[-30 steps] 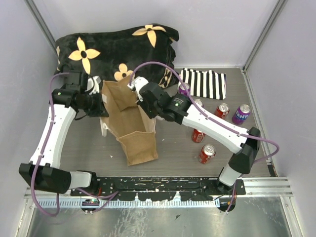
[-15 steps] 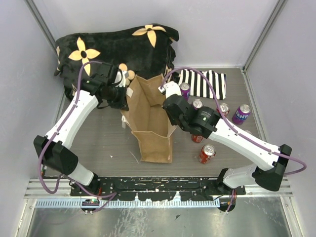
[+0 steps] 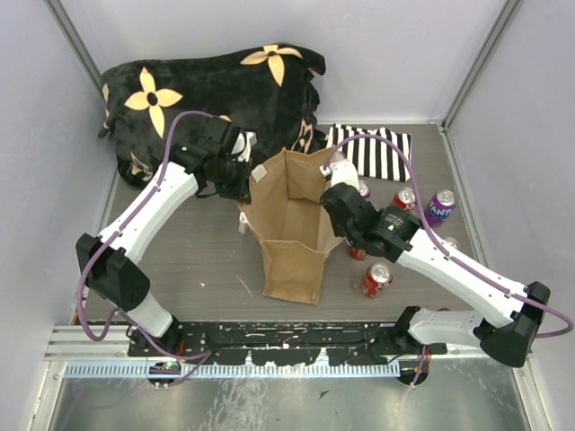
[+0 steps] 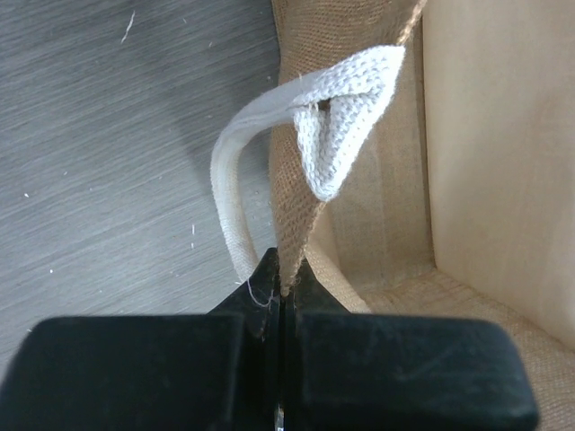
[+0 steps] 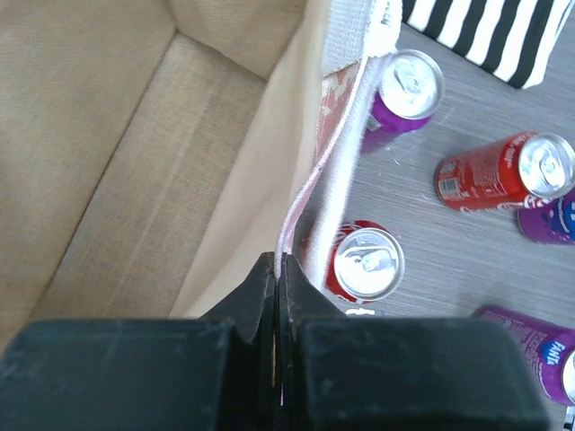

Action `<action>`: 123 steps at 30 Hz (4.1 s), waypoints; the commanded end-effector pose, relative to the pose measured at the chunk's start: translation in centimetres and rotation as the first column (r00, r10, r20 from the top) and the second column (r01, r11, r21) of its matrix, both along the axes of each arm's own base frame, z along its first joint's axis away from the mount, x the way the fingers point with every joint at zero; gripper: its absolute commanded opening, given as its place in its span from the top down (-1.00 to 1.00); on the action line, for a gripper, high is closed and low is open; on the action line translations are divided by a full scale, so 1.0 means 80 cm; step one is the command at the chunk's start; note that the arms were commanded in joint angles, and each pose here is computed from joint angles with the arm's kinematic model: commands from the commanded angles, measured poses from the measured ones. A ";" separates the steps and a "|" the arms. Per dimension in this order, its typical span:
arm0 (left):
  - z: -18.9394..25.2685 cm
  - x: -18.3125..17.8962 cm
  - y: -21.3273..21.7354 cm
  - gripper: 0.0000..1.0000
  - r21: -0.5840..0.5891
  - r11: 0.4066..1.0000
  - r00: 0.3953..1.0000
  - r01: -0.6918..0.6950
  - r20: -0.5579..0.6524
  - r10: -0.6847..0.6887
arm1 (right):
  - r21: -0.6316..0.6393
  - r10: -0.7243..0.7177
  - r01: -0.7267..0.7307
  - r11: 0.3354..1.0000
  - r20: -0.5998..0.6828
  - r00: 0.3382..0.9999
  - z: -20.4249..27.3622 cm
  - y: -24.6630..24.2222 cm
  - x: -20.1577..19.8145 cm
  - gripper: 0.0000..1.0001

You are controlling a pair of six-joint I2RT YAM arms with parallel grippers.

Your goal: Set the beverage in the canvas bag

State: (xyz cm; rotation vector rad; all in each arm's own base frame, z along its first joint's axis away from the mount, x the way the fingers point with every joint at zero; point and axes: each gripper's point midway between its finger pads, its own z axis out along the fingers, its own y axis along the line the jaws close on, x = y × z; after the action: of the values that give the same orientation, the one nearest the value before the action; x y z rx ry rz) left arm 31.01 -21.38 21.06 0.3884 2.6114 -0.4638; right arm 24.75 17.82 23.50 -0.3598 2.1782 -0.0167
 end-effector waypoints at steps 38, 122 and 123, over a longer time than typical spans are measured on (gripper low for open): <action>0.013 -0.043 0.019 -0.99 -0.075 0.996 0.997 -0.054 0.042 0.058 | 0.288 -0.141 0.065 0.955 0.252 0.957 0.158 -0.043 0.097 -0.77; 0.000 -0.035 0.001 -0.99 -0.083 0.996 1.000 0.016 -0.001 -0.016 | 0.030 -0.218 0.228 0.973 -0.199 0.955 -0.103 -0.039 0.358 -0.89; 0.001 -0.035 0.001 -0.99 -0.082 0.996 1.000 0.016 0.001 -0.016 | 0.026 -0.221 0.231 0.973 -0.207 0.953 -0.107 -0.040 0.357 -0.89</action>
State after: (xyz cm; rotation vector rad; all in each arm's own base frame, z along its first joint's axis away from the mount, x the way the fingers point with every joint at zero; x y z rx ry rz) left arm 27.42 -20.82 19.85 0.3672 2.6298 -0.5524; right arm 53.08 15.31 15.27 -0.0962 2.3941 -0.0238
